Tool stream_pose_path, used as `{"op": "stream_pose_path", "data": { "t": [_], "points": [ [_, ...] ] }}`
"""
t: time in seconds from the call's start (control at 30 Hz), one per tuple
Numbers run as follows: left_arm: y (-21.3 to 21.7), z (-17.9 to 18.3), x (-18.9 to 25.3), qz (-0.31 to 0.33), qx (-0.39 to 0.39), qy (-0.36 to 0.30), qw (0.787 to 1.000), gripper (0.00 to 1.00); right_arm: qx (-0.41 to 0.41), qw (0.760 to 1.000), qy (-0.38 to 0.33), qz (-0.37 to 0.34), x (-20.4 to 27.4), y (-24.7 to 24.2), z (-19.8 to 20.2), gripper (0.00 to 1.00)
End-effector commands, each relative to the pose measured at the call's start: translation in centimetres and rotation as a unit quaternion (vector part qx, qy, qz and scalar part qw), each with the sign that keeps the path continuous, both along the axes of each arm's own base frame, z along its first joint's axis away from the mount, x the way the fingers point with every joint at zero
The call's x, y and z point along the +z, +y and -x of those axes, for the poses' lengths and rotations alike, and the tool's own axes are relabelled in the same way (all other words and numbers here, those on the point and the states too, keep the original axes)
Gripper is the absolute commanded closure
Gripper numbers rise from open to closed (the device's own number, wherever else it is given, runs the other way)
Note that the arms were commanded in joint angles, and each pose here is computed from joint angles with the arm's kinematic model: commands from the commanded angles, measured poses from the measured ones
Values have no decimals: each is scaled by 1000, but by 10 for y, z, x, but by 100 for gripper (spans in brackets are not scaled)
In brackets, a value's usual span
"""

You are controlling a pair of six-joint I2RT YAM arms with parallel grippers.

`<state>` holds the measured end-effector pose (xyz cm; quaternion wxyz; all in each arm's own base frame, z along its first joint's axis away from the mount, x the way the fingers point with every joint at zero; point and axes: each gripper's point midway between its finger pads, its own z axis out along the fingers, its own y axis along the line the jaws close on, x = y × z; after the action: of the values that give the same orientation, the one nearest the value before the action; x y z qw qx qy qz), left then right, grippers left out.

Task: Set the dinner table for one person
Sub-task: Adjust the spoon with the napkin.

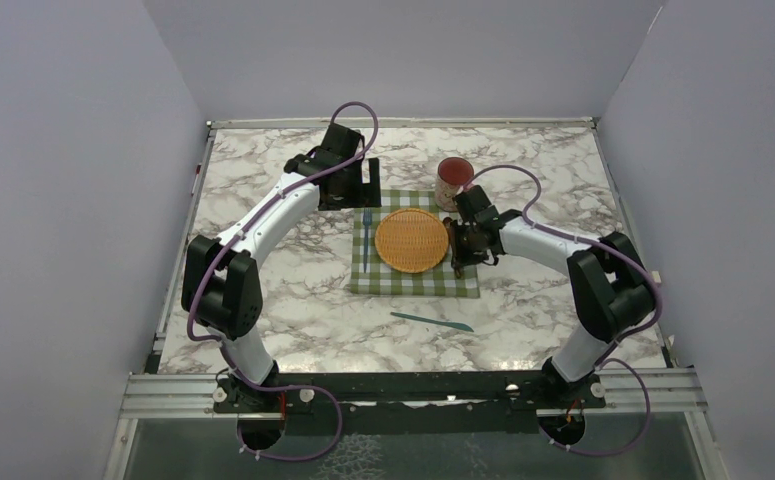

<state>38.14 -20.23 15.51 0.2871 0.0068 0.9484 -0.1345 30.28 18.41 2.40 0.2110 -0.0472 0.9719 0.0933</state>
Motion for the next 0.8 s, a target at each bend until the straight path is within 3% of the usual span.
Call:
{"op": "stream_pose_path", "data": {
  "t": [0.0,0.43,0.77],
  "points": [
    [-5,-8,17,9,0,-27,1000,6,-7,1000,10,0,-4,5,-1,83],
    [-7,-9,14,7,-8,-24,1000,6,-58,998,33,0,-10,1,7,94],
    [-7,-10,13,3,-14,-24,1000,6,-92,995,40,17,-12,-12,18,96]
  ]
}}
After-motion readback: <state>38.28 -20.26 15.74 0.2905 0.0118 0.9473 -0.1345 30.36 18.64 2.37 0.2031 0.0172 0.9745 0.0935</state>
